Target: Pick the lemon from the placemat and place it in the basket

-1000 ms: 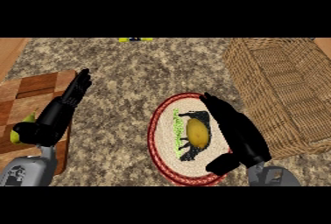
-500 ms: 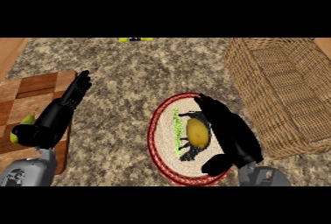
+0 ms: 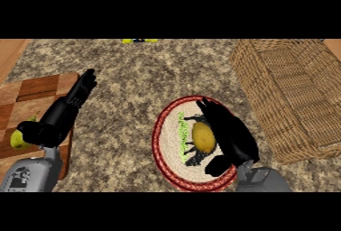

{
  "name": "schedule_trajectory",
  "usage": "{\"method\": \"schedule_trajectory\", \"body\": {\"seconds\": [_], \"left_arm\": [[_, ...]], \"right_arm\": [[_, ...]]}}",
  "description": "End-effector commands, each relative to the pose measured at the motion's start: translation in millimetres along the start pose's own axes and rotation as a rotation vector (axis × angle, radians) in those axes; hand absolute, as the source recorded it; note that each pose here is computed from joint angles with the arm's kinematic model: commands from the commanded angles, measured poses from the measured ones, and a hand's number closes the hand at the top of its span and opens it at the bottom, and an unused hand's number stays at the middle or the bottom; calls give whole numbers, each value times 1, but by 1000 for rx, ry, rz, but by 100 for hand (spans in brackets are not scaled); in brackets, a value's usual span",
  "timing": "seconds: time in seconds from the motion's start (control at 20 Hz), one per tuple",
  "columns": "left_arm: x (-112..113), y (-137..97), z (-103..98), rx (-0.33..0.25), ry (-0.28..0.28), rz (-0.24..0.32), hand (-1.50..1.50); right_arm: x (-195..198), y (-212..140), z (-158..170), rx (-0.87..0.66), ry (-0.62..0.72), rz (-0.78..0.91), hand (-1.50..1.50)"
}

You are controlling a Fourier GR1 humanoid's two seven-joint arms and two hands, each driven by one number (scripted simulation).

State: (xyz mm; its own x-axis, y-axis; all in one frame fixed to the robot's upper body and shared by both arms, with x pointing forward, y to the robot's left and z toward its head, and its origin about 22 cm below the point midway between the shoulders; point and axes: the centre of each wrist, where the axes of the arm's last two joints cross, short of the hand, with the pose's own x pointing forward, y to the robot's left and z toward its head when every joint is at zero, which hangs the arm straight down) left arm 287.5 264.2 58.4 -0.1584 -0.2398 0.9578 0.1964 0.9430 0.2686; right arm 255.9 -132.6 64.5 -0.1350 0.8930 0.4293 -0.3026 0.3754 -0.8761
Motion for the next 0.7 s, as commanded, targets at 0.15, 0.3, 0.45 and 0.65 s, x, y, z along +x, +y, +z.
{"method": "schedule_trajectory", "body": {"seconds": [0.15,0.3,0.45,0.65], "left_arm": [[0,-16,13,24,-10,5,0],[-13,-1,7,10,4,3,0],[11,22,12,5,-5,-12,0],[-7,-6,17,1,-11,-9,0]], "right_arm": [[4,23,-10,23,58,39,-150],[-5,27,-30,34,54,38,-150],[-15,9,-26,54,79,43,-150],[-28,27,-35,81,76,14,-150]]}}
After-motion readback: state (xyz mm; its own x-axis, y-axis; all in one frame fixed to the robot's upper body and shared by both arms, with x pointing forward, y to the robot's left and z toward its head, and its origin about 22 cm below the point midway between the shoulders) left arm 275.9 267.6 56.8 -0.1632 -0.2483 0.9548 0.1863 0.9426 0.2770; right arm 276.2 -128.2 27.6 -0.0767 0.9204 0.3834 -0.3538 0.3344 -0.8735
